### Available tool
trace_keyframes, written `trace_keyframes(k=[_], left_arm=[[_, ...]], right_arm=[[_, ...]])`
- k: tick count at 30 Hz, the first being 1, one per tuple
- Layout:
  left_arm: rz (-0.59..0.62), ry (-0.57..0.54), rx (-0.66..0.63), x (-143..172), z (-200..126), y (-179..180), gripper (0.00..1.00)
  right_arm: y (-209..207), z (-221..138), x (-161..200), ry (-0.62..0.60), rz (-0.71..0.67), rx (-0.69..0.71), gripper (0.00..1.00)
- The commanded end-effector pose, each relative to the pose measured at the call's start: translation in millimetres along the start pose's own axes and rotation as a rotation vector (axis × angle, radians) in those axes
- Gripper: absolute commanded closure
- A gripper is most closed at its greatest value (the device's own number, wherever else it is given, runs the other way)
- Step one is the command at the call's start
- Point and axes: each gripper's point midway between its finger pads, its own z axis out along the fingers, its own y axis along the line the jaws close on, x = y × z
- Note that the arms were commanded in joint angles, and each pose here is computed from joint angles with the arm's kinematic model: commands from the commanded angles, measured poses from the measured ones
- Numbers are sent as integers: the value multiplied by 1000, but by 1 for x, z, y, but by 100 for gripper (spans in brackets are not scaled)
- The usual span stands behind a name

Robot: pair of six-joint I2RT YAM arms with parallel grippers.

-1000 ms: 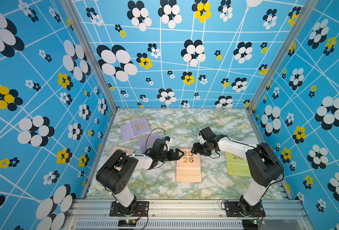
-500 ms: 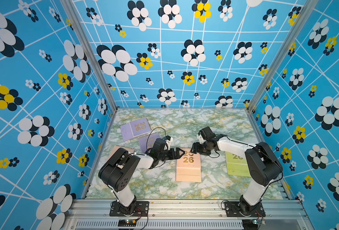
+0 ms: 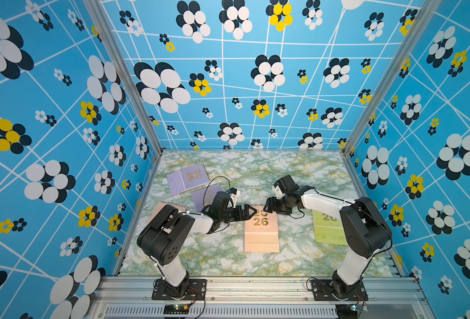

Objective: Stack the calendars
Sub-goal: Adjust the calendar at the calendar.

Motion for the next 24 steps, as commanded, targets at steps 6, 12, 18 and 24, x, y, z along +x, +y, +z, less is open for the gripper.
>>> trace_keyframes(k=[6, 12, 18, 24], left_arm=[[-3, 23, 13, 3, 4, -4, 1], [-1, 21, 14, 2, 3, -5, 0], [0, 18, 14, 2, 3, -5, 0], [2, 18, 12, 2, 2, -5, 1]], right_arm=[[11, -4, -8, -15, -24, -36, 32], [13, -3, -7, -12, -25, -39, 32], [16, -3, -6, -8, -34, -37, 31], [16, -3, -6, -8, -35, -33, 31]])
